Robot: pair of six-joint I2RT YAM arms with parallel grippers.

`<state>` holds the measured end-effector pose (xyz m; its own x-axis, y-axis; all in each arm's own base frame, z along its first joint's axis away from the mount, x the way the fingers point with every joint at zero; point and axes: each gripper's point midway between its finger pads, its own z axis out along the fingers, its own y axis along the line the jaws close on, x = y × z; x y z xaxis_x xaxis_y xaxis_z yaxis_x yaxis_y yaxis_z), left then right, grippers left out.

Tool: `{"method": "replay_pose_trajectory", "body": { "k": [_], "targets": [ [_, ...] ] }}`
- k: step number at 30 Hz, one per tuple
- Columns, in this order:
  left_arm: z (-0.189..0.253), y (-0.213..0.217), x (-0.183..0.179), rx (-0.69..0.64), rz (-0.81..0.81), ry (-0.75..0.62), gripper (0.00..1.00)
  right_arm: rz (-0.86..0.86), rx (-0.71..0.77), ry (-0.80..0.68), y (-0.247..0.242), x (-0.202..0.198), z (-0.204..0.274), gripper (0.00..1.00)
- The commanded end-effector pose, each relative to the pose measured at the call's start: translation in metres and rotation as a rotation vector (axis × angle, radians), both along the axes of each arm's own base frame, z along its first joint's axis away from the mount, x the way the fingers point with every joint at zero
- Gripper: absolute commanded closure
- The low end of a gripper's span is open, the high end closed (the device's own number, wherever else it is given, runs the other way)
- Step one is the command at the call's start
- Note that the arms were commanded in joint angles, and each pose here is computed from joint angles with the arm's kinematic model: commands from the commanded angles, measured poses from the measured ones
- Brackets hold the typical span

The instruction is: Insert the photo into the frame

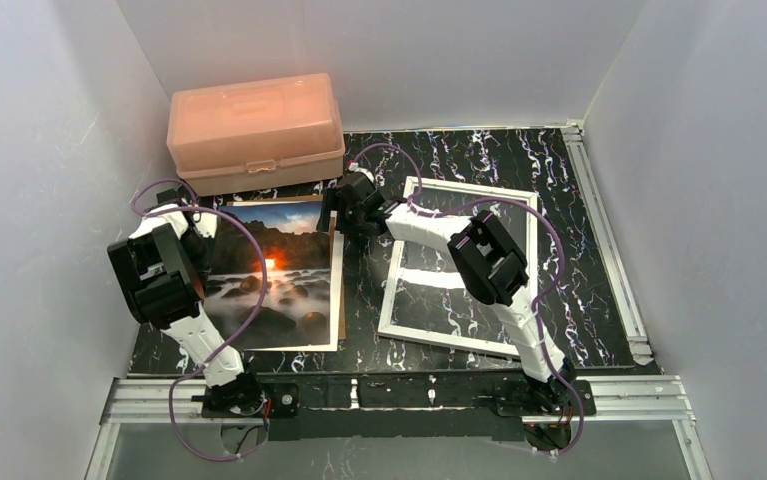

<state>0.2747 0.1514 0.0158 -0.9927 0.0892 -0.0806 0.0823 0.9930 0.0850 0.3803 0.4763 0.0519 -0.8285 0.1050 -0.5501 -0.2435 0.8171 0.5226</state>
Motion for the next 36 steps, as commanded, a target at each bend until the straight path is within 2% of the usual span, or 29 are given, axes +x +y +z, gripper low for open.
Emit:
{"method": "replay_pose_trajectory", "body": {
  "k": [1,9,19,31,36],
  "targets": [
    [-0.026,-0.021,-0.002,-0.105,-0.002,0.019,0.85,0.007,0.059,0.026,0.010,-0.006,0.001,0.08],
    [-0.027,-0.020,-0.004,-0.097,-0.014,0.017,0.85,0.032,0.209,0.004,0.026,-0.007,0.035,0.10],
    [-0.029,-0.020,-0.006,-0.094,-0.026,0.021,0.86,0.025,0.291,-0.024,0.024,-0.013,0.064,0.11],
    [-0.030,-0.019,-0.005,-0.088,-0.036,0.023,0.92,0.055,0.280,-0.038,0.024,-0.015,0.066,0.12],
    [-0.024,-0.017,-0.002,-0.082,-0.032,0.013,0.93,0.022,0.160,-0.112,0.010,0.007,0.059,0.08]
  ]
}}
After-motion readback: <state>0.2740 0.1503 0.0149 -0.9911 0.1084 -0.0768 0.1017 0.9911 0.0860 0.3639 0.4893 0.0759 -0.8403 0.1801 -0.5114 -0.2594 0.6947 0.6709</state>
